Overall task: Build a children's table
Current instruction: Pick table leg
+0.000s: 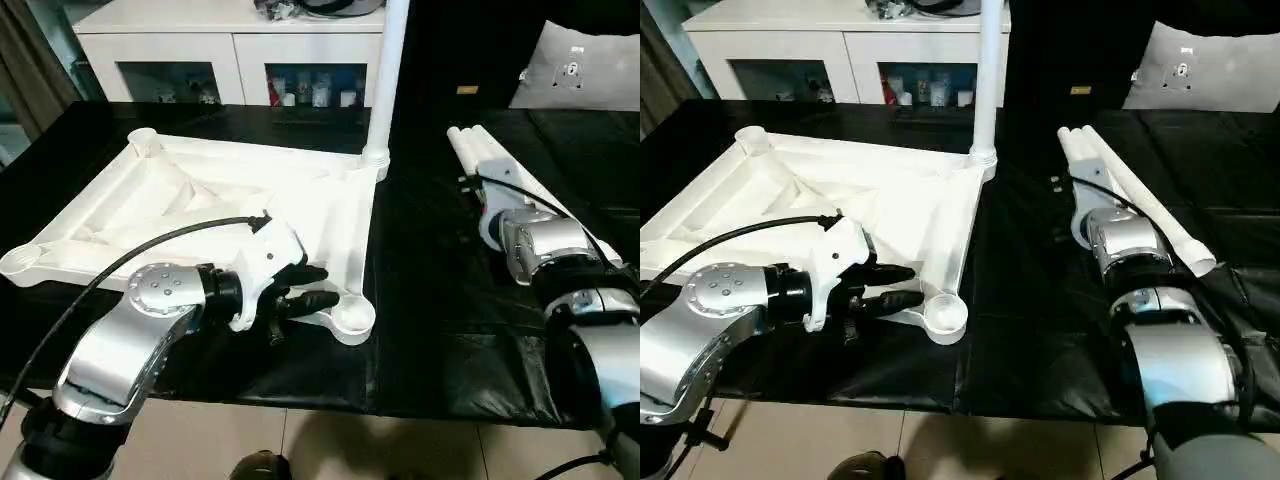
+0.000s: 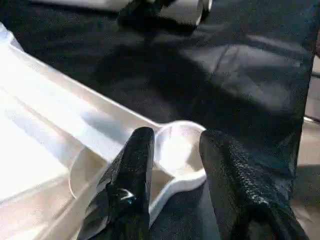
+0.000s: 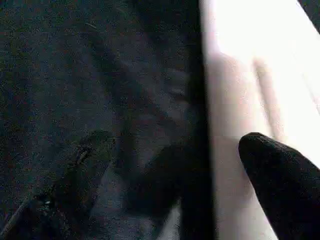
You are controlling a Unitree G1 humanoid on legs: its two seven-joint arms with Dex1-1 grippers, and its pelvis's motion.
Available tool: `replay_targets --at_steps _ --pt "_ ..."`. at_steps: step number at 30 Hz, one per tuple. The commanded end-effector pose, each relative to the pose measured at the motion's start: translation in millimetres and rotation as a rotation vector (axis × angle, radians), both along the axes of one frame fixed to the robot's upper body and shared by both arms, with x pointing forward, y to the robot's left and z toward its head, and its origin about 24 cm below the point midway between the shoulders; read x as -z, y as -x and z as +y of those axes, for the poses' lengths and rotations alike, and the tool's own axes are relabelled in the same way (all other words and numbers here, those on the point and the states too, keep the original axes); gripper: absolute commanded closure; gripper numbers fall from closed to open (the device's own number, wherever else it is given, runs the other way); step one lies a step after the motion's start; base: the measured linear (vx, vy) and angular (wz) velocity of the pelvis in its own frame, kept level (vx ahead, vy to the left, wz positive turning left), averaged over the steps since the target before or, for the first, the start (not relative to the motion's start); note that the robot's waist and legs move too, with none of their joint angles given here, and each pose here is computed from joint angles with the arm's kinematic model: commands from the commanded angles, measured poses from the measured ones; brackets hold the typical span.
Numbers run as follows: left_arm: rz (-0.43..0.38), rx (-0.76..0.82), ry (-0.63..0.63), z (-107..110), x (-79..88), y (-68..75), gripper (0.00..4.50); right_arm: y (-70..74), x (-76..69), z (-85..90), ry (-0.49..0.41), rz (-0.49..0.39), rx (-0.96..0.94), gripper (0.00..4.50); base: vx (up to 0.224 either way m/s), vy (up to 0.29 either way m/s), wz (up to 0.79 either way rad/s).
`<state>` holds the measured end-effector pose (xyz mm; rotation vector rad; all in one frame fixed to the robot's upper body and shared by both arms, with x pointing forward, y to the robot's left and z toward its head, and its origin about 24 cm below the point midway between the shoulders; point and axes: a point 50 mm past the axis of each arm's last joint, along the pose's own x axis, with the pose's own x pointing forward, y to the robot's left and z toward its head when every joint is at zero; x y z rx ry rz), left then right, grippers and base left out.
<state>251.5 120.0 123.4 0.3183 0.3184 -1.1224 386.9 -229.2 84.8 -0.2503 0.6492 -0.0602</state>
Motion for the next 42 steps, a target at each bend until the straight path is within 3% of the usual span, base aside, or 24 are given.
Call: replay_targets --at_steps 1,8,14,15,21,32,42 --pt "-0.004 -0.011 -0.005 1.9 -2.8 2.4 2.48 -3.5 -8.9 -5.0 0.0 -0.032 0.034 0.0 0.0 0.0 0.0" --pt "0.007 -0.02 -0.007 2.3 -2.6 3.8 1.98 -4.7 -13.1 -11.4 -0.008 -0.056 0.055 0.0 0.0 0.0 0.0" --pt "0.011 -0.02 -0.018 3.2 -2.8 3.4 1.61 2.0 -4.9 -18.3 -0.043 0.027 0.067 0.0 0.0 0.0 0.0" --pt "0.011 -0.02 -0.018 3.2 -2.8 3.4 1.39 2.0 -4.9 -18.3 -0.043 0.027 0.067 0.0 0.0 0.0 0.0" --pt "0.015 -0.015 -0.021 1.9 -2.5 4.0 0.82 11.7 9.9 -19.3 -0.095 0.139 0.04 0.6 0.0 0.0 0.0" --pt "0.009 -0.024 -0.035 4.7 -3.0 2.7 0.05 17.6 15.4 -23.5 -0.136 0.19 0.024 1.48 0.0 0.0 0.0" --pt "0.024 -0.012 -0.036 6.0 -3.1 2.7 0.0 21.9 20.0 -21.1 -0.246 0.226 0.006 2.38 0.0 0.0 0.0"
